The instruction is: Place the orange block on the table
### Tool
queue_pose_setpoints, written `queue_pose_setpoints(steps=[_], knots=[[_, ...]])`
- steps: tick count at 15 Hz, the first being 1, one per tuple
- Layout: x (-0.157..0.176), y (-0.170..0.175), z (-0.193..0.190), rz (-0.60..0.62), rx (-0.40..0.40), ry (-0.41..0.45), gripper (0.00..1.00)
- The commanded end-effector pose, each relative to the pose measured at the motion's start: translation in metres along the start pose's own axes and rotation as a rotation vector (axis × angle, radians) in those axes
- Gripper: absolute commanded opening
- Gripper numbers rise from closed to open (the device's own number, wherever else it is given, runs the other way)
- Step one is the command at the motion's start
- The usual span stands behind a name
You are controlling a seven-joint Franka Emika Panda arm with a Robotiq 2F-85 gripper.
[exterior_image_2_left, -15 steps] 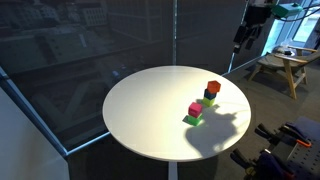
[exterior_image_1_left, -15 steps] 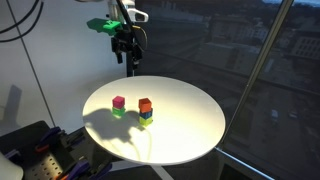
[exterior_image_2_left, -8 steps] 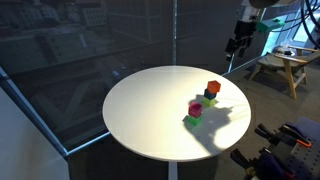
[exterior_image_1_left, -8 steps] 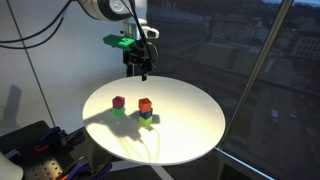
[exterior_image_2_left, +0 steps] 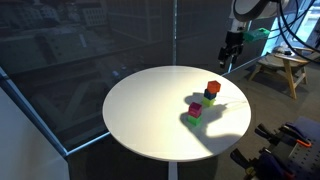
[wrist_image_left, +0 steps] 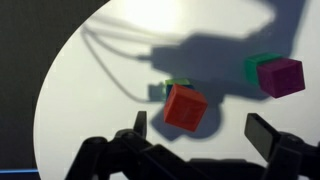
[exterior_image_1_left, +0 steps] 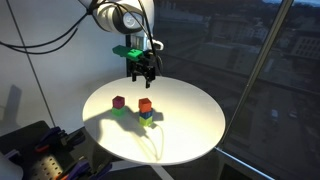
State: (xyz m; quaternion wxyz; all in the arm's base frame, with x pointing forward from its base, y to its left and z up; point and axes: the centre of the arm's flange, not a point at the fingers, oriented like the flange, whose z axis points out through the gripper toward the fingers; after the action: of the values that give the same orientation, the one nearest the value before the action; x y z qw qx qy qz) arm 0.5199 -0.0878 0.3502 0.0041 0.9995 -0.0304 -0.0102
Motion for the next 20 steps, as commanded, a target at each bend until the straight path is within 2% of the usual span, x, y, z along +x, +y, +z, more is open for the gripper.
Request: queue_pose_setpoints(steps=[1, 10, 11, 20], knots=[[0.028, -0.002, 0.011, 0.013, -0.026, -0.014, 1.00], [0.060, -0.010, 0.042, 0.038, -0.060, -0.046, 1.00], [0.046, -0.007, 0.043, 0.022, -0.031, -0.048, 1.00], [0.052, -0.009, 0.046, 0.028, -0.039, -0.049, 1.00]])
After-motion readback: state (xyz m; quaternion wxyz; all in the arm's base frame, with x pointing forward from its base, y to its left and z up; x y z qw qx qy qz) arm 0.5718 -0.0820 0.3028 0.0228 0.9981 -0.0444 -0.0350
